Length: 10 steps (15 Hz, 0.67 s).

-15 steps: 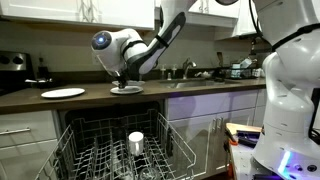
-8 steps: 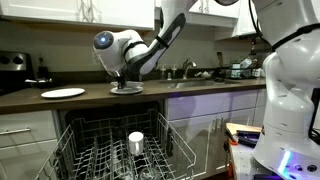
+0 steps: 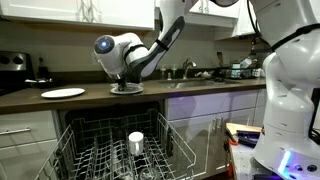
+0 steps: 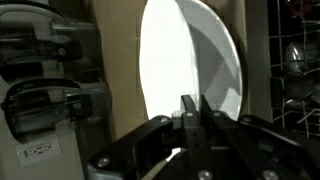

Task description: Remove the plate from the plate dryer and put it on top of the plate on right of the counter

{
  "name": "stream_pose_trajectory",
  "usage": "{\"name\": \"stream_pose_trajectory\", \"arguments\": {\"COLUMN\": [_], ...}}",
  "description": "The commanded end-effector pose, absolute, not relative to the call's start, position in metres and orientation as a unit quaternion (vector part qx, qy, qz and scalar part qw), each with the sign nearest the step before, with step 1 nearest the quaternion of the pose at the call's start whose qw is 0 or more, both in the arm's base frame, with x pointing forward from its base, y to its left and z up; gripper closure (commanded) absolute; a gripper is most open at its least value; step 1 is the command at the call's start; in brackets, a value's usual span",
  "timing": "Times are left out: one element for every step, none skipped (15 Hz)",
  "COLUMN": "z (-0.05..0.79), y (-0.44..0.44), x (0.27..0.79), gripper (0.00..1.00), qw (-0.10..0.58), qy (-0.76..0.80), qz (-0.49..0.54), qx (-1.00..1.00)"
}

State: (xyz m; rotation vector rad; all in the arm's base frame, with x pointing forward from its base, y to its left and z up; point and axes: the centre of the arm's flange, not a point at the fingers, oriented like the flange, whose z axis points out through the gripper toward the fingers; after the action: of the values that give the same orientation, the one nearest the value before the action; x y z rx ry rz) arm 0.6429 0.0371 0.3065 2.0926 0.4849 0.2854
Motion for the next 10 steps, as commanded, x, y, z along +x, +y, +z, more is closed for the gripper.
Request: {"name": "stream_pose_trajectory", "arguments": {"z": [0.3084, 0.3084, 0.3082, 0.3078, 0.3081, 0.3084, 0.3085, 0.3085, 0.3083, 0.3081], "y": [0.0343, 0.0349, 0.0356, 0.0358, 0.0362, 0.0362, 0.0362, 0.0363, 0.0363, 0.0365], "x": [0.6493, 0.6495, 0.6495, 0.6495, 0.6494, 0.6493, 0.6493, 0.6496, 0.6497, 0.6499], "gripper": [0.98, 0.98, 0.97, 0.92, 0.85, 0.83, 0.8, 0.82, 0.85, 0.86], "qw": [0.48, 0.479, 0.478, 0.478, 0.478, 0.477, 0.478, 0.477, 0.476, 0.475], "qy": [0.197, 0.197, 0.198, 0.198, 0.199, 0.199, 0.199, 0.199, 0.199, 0.199], "qz": [0.129, 0.129, 0.129, 0.129, 0.129, 0.13, 0.13, 0.13, 0.13, 0.131], "qx": [0.845, 0.845, 0.846, 0.846, 0.846, 0.846, 0.846, 0.846, 0.847, 0.847]}}
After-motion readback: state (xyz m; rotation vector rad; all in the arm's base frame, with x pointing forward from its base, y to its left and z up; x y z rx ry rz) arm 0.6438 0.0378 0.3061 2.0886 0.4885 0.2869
